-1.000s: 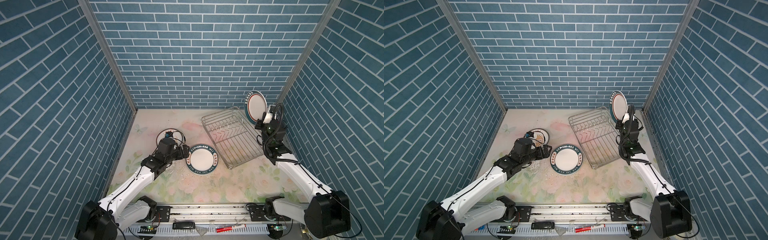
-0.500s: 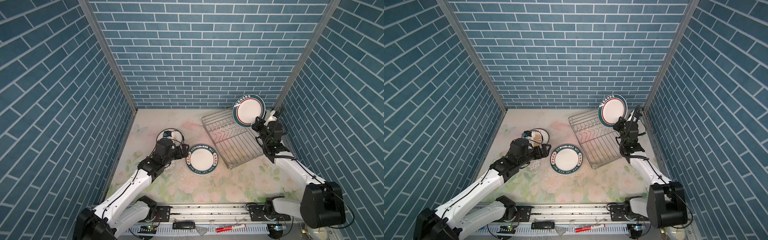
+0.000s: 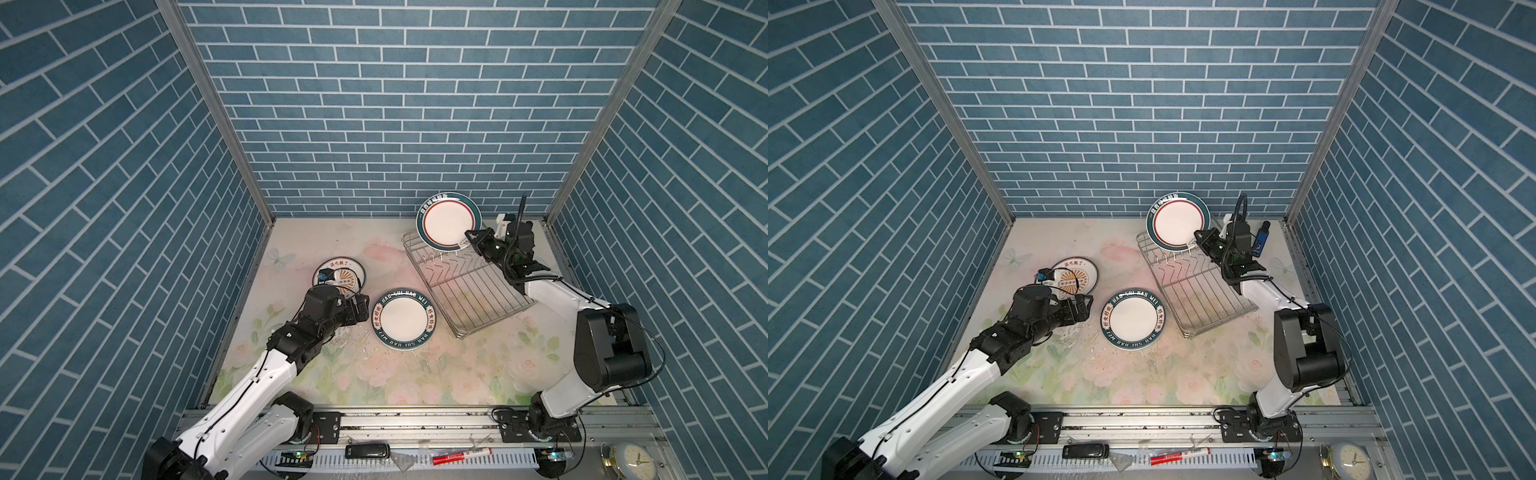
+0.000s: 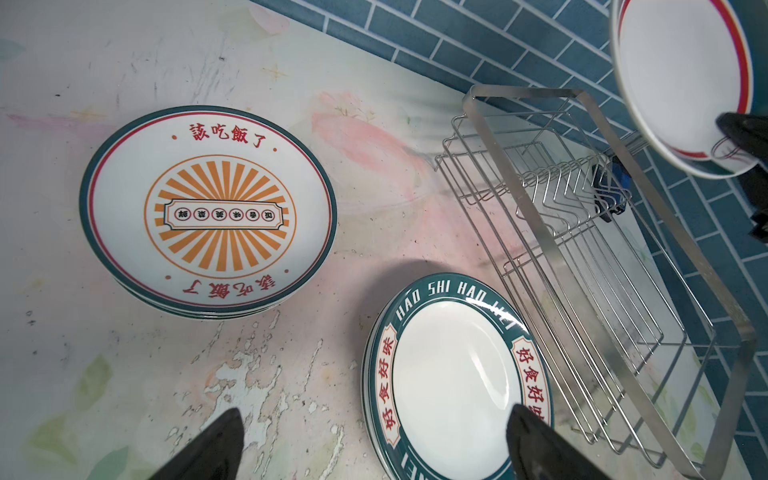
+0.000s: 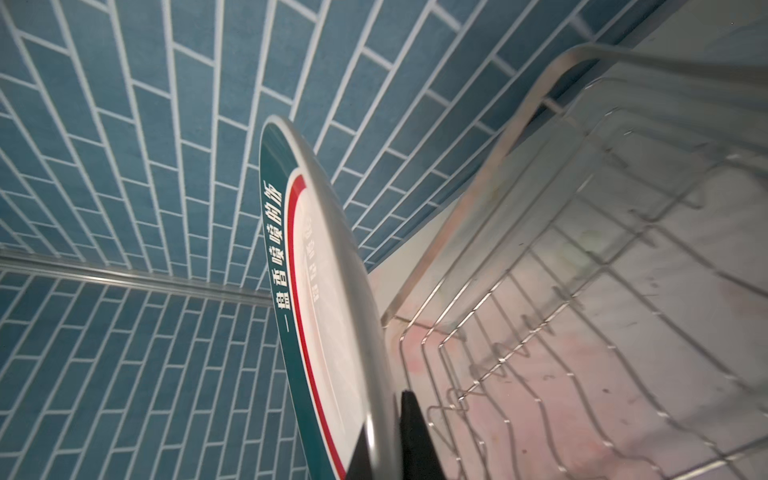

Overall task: Unload the plates from the dish rack
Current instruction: 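Carry the plate toward the left gripper while the left gripper reaches for its rim, then close the left gripper on the plate rim beside the right gripper, then open and withdraw the right gripper while the left gripper holds the plate, then lower the red-rimmed plate flat onto the green-rimmed stack with the left gripper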

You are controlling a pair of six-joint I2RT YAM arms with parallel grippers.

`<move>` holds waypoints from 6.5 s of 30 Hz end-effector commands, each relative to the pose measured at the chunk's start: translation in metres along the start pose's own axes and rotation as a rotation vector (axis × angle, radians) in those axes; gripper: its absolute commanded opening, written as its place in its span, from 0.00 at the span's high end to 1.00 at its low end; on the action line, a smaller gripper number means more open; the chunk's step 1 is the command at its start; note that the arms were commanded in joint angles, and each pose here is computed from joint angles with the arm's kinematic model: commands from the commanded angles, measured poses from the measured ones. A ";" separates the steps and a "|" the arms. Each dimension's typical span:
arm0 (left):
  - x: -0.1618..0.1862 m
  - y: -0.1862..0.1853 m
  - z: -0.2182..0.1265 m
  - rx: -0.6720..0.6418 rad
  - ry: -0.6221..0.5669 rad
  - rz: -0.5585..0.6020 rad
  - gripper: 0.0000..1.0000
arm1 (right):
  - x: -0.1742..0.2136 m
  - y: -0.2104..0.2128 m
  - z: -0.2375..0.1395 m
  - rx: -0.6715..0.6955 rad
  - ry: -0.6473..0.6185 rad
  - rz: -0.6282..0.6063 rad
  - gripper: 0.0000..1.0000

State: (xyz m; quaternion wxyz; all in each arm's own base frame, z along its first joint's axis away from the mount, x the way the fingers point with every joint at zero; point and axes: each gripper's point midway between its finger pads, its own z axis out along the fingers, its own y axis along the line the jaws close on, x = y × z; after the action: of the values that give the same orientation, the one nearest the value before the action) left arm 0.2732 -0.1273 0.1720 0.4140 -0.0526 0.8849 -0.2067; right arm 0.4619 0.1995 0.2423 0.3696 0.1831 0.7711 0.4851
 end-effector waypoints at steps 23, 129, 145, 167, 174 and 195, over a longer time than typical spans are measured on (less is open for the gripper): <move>-0.011 -0.035 -0.041 0.222 -0.039 0.027 0.01 | 0.147 0.038 0.009 -0.071 0.498 0.040 1.00; -0.041 -0.028 -0.030 0.273 0.161 -0.247 1.00 | 0.179 0.016 -0.066 0.243 0.444 -0.575 0.01; -0.001 -0.004 -0.018 0.173 0.272 -0.272 1.00 | 0.069 -0.008 -0.191 0.692 0.000 -0.796 0.01; 0.029 0.003 0.026 0.092 0.353 -0.274 1.00 | 0.067 -0.037 -0.213 0.802 0.005 -0.853 0.01; 0.045 0.005 0.047 0.069 0.411 -0.269 0.99 | 0.070 -0.038 -0.210 0.787 0.023 -0.856 0.01; 0.073 0.011 0.073 0.033 0.488 -0.264 0.82 | 0.079 -0.050 -0.205 0.781 0.059 -0.847 0.01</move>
State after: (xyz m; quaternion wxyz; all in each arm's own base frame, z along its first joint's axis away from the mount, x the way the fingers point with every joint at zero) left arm 0.2836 -0.1593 0.0791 0.1582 -0.1153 0.9389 -0.2830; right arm 0.2621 0.1027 0.2306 0.4238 -0.0242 0.9053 -0.0174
